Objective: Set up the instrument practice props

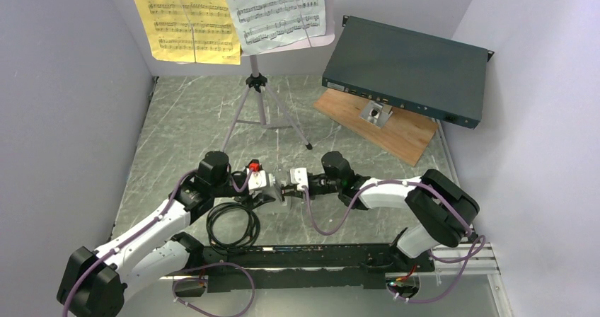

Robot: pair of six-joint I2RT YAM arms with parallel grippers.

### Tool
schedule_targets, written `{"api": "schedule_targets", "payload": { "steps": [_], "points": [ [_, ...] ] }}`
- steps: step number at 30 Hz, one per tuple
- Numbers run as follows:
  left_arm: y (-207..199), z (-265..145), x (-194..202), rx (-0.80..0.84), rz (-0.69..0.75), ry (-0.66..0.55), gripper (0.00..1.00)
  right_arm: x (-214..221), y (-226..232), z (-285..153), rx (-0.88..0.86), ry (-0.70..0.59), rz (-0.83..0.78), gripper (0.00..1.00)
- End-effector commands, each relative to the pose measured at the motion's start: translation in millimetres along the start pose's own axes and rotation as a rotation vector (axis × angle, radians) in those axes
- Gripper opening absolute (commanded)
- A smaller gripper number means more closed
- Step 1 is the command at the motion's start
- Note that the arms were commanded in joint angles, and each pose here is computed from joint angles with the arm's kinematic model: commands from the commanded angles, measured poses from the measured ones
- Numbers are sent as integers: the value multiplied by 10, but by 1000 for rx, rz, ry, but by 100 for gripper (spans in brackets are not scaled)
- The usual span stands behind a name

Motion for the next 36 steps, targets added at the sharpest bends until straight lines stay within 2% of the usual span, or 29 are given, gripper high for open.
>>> {"api": "schedule_targets", "payload": {
  "steps": [1, 17, 34, 36],
  "points": [
    [11, 6, -130, 23, 42, -24, 0, -397, -116, -52, 26, -152, -99, 0],
    [2, 34, -120, 45, 32, -17, 0, -558, -130, -108, 37, -237, -108, 0],
    [1, 51, -133, 59, 26, -15, 0, -506, -171, -97, 53, -199, -87, 0],
    [0, 48, -124, 56, 26, -14, 0, -491, -197, -101, 76, -187, -61, 25]
  ]
}}
Point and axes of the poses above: each gripper's point midway between its finger pads, its own z axis out along the fingers, its own y axis along the line the jaws close on, x = y × z, the point moved 3 cm from there along -z, back along the fingers, and after that the axes turned 12 degrees about -z, right-handed, at the moved point
